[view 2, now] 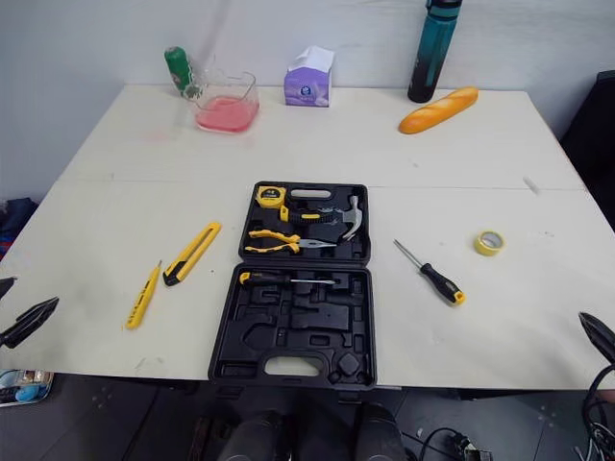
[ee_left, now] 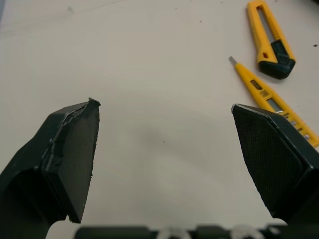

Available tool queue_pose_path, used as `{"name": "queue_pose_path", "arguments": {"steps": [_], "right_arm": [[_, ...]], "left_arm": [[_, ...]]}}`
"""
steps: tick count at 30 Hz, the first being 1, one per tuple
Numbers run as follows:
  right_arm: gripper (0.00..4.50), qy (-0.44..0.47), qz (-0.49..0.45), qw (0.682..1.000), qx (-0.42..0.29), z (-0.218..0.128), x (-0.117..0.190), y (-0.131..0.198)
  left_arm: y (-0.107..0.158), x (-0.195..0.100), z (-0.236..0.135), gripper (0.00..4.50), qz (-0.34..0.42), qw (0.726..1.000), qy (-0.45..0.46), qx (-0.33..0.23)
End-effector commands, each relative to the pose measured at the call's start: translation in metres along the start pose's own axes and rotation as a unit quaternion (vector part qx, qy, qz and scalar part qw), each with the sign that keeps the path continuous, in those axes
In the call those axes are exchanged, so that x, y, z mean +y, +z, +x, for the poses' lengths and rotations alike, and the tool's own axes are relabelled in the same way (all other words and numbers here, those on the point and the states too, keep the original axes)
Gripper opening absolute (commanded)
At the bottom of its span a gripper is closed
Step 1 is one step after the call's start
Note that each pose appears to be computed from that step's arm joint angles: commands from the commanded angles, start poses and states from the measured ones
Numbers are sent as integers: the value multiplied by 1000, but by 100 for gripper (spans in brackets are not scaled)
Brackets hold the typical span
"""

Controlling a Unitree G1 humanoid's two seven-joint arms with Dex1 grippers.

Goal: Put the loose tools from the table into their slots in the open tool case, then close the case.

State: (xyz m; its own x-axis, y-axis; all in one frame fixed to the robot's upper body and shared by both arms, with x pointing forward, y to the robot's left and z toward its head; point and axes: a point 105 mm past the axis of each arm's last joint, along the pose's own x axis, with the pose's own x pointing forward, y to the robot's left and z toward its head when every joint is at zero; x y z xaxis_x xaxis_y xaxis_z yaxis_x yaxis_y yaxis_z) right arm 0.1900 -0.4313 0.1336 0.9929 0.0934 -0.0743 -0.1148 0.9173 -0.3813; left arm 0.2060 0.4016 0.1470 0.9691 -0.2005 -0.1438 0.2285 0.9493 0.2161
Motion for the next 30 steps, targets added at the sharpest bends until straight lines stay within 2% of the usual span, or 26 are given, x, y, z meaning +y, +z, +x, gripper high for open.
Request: {"name": "queue_pose_path", "arguments": {"steps": [1,9,16,17,19,21,24,27,30], "right_arm": [[450,-12,-15,1000,-17,-1,-5,9],[450,10,-12,999,-35,14,4,17],[450,79,10,994,-73,34,27,44],[450,101,14,991,-83,38,34,53],[450,120,9,991,-51,47,42,61],[450,114,4,993,-22,52,45,63],[450,170,16,985,-39,56,67,83],[450,201,23,979,11,63,85,88],[450,249,34,968,-2,69,103,109]], "left_arm": [[9,2,-3,447,17,1000,7,-14],[16,-4,7,447,19,999,-10,-26],[50,-32,31,447,41,994,-80,-59],[57,-45,37,447,49,990,-118,-61],[72,-74,48,447,65,976,-195,-68],[81,-86,54,447,68,969,-222,-81],[92,-112,64,447,77,953,-278,-96],[101,-143,72,447,78,929,-347,-99],[115,-170,73,447,97,901,-407,-112]]}}
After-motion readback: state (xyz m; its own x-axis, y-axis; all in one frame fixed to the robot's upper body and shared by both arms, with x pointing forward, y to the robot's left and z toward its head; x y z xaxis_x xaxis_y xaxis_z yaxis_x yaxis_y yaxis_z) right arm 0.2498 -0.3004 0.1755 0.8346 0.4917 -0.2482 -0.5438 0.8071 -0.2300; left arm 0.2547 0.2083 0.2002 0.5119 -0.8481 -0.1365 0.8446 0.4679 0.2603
